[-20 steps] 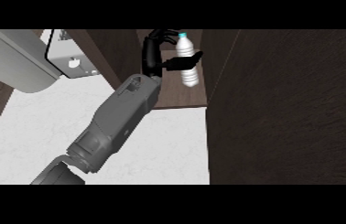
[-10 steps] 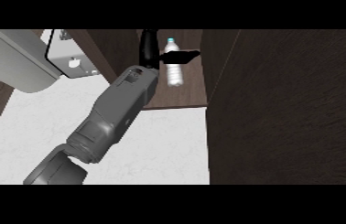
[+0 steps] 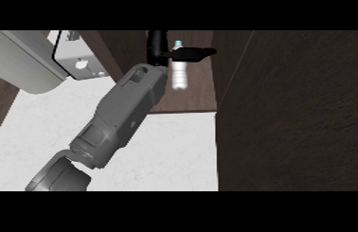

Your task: Pick up the bottled water, place it into the cabinet and close the cabinet

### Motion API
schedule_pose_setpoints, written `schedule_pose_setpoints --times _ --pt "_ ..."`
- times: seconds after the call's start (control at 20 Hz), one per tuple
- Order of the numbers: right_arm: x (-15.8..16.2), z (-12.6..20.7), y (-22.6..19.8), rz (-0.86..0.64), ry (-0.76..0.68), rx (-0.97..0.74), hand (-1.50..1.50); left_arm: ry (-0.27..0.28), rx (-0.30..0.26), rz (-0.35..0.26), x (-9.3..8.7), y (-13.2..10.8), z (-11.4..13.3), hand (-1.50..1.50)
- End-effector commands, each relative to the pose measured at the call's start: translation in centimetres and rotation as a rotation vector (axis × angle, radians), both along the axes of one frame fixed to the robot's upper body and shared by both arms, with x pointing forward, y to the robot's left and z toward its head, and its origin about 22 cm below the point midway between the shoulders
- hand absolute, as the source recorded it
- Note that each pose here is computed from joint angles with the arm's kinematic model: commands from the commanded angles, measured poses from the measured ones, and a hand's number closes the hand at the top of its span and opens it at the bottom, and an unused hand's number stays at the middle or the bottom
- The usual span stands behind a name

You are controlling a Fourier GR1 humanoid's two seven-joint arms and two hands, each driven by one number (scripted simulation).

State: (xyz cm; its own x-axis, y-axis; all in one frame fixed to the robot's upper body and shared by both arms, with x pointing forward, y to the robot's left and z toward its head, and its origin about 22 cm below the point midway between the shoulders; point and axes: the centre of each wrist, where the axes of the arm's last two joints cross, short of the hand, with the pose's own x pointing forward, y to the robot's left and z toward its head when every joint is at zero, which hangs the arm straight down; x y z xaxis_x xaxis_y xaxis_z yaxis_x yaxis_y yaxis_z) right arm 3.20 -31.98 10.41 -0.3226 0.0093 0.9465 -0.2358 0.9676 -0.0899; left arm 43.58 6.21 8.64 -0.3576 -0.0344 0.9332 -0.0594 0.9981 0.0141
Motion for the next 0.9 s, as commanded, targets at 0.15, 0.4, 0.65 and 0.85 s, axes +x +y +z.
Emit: schedule_pose_setpoints --times 0.15,0.4,0.65,0.85 --pt "0.0 2.7 1.0 0.02 -0.028 -0.008 -1.5 -0.007 -0.077 -0.138 -1.7 -1.1 -0.2 -1.5" --pt "0.7 2.1 0.6 0.018 -0.031 0.003 -1.5 0.017 -0.108 -0.185 -3.9 -1.9 -0.7 -1.5" --pt "-0.2 4.0 2.5 0.034 -0.037 0.016 -1.5 0.028 -0.175 -0.234 -6.4 -1.6 -1.7 -1.5" --pt "0.5 2.5 2.0 0.004 -0.023 0.017 -1.5 0.022 -0.192 -0.291 -10.3 0.1 -3.4 -1.5"
